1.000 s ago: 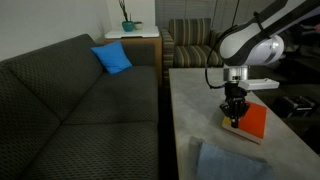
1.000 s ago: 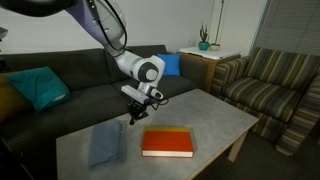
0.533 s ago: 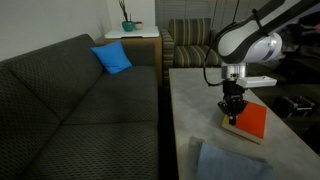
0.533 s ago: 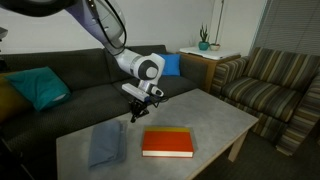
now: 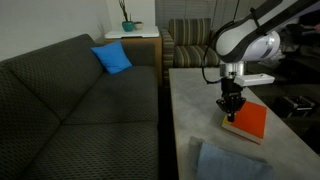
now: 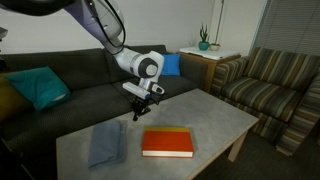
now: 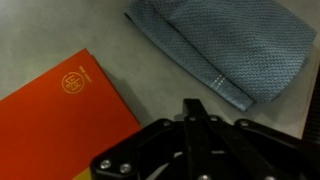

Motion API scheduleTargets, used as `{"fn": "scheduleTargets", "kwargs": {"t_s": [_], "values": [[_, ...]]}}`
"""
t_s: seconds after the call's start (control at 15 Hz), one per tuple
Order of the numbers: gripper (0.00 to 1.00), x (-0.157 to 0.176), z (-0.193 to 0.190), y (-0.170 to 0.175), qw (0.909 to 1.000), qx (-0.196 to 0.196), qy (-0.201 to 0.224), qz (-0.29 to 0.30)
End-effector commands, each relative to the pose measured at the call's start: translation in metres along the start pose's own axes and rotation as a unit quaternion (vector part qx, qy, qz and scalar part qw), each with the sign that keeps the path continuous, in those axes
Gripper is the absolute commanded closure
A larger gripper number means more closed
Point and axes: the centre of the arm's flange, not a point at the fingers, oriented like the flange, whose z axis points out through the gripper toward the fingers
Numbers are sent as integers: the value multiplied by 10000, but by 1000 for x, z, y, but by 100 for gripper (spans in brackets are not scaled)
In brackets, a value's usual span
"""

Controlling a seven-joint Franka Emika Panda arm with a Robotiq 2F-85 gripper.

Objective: Move the book backward slightly

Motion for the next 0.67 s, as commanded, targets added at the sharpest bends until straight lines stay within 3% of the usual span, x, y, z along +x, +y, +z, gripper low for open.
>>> {"fn": "scheduleTargets", "kwargs": {"t_s": [0.0, 0.13, 0.2, 0.47, 0.6], "values": [[100, 69, 28, 12, 9998, -105, -157, 95], [100, 63, 30, 16, 9996, 2, -298, 30], [99, -4, 9, 7, 9999, -29, -116, 57], [100, -11, 9, 8, 9998, -149, -81, 127], [100, -7, 15, 14, 9981, -223, 394, 419]]}}
